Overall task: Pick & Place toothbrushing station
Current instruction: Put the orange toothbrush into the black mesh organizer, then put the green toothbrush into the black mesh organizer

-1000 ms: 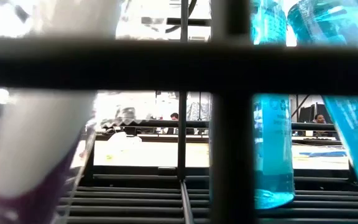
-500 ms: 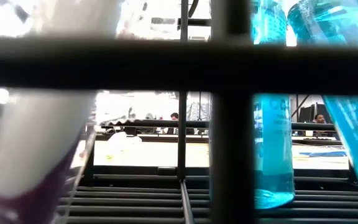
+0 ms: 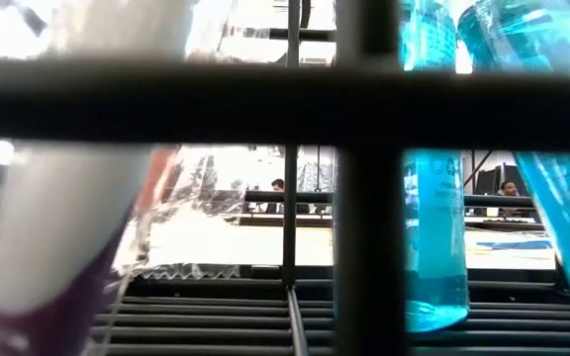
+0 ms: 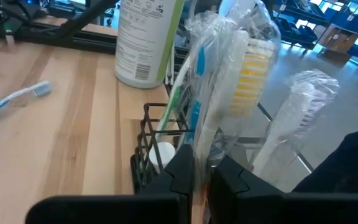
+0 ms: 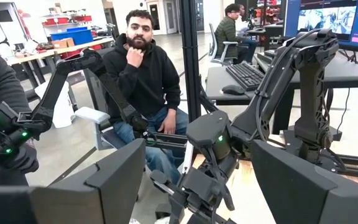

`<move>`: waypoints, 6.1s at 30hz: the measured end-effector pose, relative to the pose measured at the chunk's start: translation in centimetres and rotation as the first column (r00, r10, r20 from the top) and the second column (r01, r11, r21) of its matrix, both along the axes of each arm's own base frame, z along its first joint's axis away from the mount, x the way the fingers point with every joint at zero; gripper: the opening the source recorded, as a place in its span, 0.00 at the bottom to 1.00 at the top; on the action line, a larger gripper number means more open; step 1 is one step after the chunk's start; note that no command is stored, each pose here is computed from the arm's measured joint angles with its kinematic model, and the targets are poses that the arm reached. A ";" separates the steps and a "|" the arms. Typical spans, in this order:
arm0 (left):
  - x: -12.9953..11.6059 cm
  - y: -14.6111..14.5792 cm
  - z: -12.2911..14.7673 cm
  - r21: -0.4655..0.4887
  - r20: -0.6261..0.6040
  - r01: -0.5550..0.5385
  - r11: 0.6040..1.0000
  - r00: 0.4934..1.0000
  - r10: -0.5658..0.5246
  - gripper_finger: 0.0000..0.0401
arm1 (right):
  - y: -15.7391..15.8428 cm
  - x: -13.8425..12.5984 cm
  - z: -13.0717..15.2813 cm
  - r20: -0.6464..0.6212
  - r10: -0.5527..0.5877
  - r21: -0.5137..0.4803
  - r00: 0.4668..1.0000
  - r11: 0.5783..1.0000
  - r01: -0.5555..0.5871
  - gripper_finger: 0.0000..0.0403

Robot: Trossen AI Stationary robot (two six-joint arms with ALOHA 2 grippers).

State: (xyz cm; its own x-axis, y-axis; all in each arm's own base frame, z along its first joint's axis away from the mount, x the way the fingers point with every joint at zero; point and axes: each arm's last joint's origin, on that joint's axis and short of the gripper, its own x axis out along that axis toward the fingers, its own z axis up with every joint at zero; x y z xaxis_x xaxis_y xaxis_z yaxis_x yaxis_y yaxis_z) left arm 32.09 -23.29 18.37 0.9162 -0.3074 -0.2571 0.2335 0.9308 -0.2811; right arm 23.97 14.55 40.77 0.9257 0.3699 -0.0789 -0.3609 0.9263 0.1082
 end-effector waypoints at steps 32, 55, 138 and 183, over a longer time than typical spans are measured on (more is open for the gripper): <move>0.0 0.1 -0.2 -0.065 -0.050 -0.037 0.997 0.998 0.034 0.40 | 0.0 0.1 0.0 -0.031 -0.006 0.080 1.000 0.997 0.009 0.70; -0.5 0.4 1.1 -0.111 -0.078 -0.023 0.994 0.997 0.014 0.48 | 0.6 -0.4 -0.9 -0.131 0.155 0.078 0.979 0.986 -0.146 0.70; -2.2 7.0 5.1 -0.157 -0.400 -0.219 0.963 0.906 0.140 0.35 | -2.1 1.3 -0.2 -0.180 0.052 0.383 0.982 0.924 0.022 0.70; -1.6 8.2 5.0 -0.186 -0.425 -0.252 0.950 0.892 0.154 0.34 | -5.5 1.6 -3.7 -0.591 -0.127 0.391 0.796 0.818 0.421 0.70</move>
